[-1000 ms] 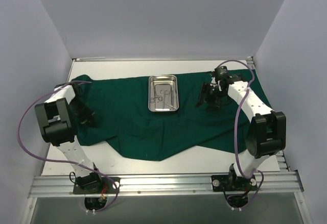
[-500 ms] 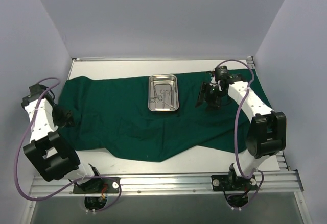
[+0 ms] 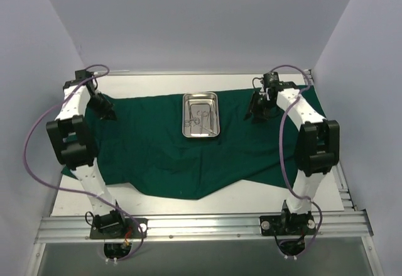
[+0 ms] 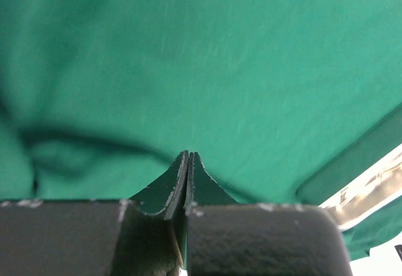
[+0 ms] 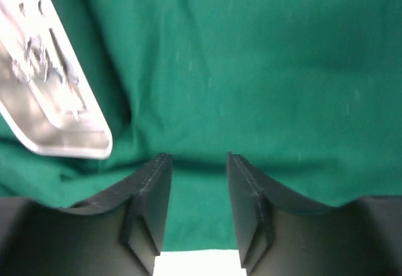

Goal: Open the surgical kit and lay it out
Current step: Smooth out the surgical kit at the center of the board.

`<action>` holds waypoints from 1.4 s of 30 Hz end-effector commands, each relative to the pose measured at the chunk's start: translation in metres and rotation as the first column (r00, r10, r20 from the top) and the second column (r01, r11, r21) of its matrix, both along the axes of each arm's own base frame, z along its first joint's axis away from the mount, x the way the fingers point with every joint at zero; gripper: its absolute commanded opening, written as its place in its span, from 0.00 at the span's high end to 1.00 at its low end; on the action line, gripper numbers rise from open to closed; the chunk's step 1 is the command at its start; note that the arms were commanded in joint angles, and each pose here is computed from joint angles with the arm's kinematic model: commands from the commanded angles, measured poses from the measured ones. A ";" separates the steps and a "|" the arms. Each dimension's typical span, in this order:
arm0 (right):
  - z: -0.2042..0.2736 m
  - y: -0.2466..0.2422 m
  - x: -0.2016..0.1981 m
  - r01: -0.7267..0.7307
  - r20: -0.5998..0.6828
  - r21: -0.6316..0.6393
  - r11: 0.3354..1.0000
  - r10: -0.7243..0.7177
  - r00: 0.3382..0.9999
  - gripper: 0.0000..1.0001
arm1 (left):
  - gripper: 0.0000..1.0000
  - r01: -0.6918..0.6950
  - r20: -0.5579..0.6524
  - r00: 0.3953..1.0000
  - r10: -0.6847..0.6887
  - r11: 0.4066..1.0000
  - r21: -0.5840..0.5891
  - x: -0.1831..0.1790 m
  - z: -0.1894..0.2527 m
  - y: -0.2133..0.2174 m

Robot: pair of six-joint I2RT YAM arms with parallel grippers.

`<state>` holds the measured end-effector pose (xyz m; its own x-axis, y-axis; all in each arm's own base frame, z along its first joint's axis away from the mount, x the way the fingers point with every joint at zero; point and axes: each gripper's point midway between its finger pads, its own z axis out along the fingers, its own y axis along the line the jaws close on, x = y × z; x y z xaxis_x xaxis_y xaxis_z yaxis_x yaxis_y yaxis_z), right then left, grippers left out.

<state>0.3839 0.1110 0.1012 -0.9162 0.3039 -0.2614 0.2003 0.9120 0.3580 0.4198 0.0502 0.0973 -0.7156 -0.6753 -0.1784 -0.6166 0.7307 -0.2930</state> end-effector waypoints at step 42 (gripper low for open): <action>-0.108 -0.051 0.129 0.123 -0.111 -0.066 0.990 -0.130 0.985 1.00 | 0.92 -0.027 0.049 0.998 0.034 0.988 -0.151 0.134 -0.062 0.000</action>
